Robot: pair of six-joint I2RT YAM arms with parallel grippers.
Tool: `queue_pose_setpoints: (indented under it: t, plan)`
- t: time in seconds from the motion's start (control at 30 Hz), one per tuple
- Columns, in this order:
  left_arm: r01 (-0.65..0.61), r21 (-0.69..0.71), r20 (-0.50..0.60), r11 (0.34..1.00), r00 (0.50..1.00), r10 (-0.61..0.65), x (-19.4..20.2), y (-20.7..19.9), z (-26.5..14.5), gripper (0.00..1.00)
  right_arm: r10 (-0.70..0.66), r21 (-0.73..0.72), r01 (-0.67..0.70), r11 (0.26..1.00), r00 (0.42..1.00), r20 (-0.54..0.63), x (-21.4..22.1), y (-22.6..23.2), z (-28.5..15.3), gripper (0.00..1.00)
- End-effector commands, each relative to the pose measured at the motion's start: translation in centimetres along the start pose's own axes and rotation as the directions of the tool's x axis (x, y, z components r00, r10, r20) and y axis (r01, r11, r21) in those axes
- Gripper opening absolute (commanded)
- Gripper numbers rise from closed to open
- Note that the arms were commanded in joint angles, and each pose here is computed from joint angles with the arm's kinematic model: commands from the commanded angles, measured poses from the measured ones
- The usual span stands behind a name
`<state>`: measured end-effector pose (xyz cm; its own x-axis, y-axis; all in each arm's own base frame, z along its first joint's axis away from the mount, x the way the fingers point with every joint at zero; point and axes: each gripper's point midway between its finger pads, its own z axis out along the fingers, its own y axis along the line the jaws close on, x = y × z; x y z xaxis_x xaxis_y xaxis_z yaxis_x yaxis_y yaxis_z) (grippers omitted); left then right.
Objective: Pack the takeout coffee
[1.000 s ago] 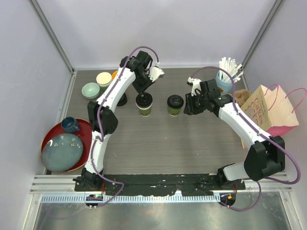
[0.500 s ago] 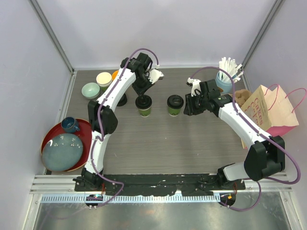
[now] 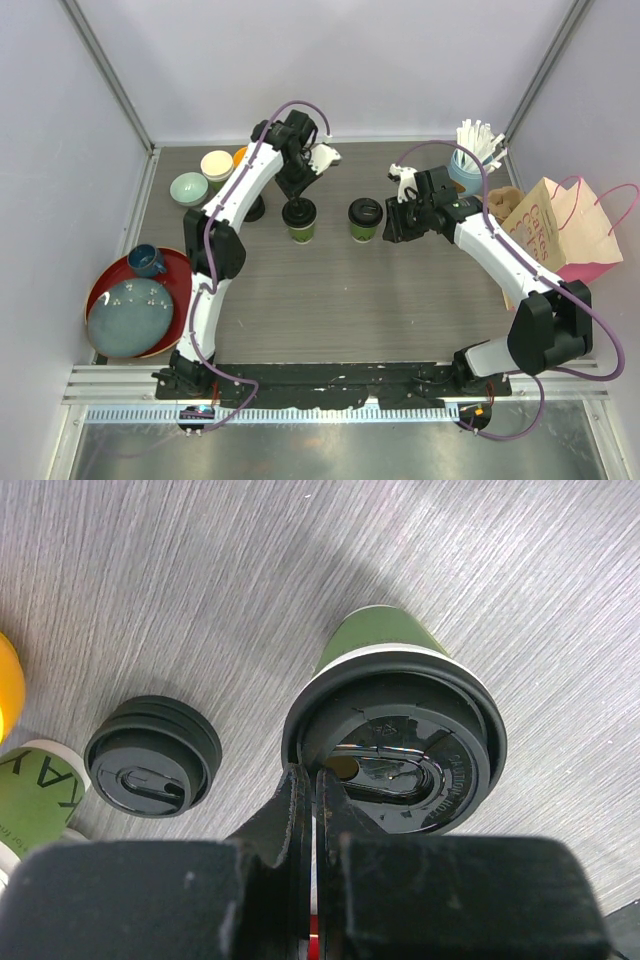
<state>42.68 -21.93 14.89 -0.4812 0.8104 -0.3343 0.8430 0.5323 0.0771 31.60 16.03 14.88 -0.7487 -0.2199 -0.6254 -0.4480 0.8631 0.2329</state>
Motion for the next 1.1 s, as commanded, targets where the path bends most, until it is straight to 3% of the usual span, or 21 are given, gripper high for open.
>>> queue_pose_setpoints:
  t: [0.0, 0.27, 0.67, 1.07]
  plan:
    - [0.046, 0.114, -0.193, 0.992, 0.981, -0.023, 4.7, -2.7, -1.9, 0.01, -0.028, -0.011, 0.029, 1.000, 0.998, 0.054, -2.0, 0.6, -0.7, 0.35]
    - [0.043, 0.116, -0.167, 0.992, 0.986, -0.024, 4.2, -2.9, -2.4, 0.12, -0.028, -0.014, 0.029, 0.999, 0.998, 0.048, -1.9, 0.6, -0.5, 0.35]
    - [0.031, 0.100, -0.127, 0.994, 0.992, -0.018, 3.6, -2.8, -3.8, 0.38, -0.029, -0.016, 0.030, 0.999, 0.999, 0.043, -1.8, 0.7, -0.5, 0.35]
    - [0.016, 0.040, -0.060, 0.999, 0.998, -0.013, 2.8, -2.3, -6.6, 0.48, -0.036, -0.011, 0.037, 0.999, 0.997, 0.065, -2.5, 0.9, -1.2, 0.35]
